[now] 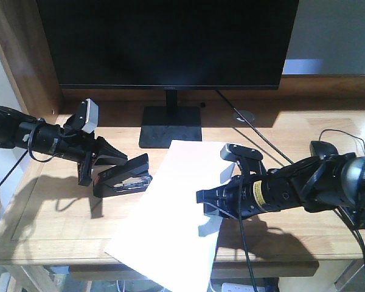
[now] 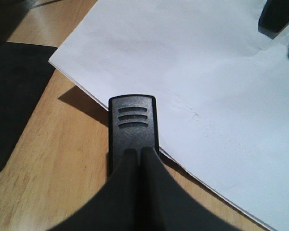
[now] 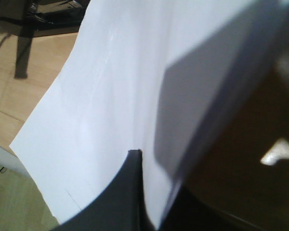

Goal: Grab stapler and paper to desk for stapling
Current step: 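Bring the right gripper with the white paper down over the desk, then lay the white paper flat under the stapler, sliding it toward the monitor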

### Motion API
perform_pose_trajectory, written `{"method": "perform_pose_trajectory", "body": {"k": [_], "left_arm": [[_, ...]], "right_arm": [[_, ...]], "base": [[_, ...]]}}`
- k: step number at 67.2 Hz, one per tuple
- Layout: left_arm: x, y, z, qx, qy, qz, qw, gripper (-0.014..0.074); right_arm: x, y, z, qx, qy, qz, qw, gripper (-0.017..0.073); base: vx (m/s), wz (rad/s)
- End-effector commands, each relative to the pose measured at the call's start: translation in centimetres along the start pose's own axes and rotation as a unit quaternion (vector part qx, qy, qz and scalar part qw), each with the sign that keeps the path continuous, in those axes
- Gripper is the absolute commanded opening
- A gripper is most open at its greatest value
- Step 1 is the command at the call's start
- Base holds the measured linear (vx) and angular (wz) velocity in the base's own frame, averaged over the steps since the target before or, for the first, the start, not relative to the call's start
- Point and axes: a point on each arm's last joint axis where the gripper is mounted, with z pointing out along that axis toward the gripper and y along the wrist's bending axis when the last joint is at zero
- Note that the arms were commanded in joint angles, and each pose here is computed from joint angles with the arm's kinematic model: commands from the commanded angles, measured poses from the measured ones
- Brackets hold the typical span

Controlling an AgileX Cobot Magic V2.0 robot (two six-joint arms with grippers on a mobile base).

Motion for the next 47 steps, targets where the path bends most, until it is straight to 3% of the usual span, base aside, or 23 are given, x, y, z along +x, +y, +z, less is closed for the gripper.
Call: {"method": "perform_pose_trajectory", "body": {"k": [1, 21, 37, 47], "left_arm": [[-3.6, 0.0, -1.4, -0.012, -0.043, 0.027, 0.999, -0.0008], [-3.6, 0.0, -1.4, -0.012, -0.043, 0.027, 0.999, -0.0008], [-3.6, 0.0, -1.4, -0.012, -0.043, 0.027, 0.999, -0.0008], [-3.6, 0.0, -1.4, -0.012, -0.043, 0.027, 0.999, -0.0008]], "right_arm": [[-1.4, 0.9, -0.9, -0.013, -0.022, -0.02, 0.999, -0.0005], [-1.8, 1.0, 0.0, -0.031, -0.008, -0.018, 0.999, -0.0005], [-1.8, 0.5, 1.0, -0.032, -0.008, 0.01, 0.999, -0.0005], [-2.0, 0.4, 1.1, -0.03, -0.014, 0.004, 0.999, -0.0005]], "base": [[0.0, 0.0], [0.0, 0.0], [0.0, 0.0], [0.0, 0.0]]}}
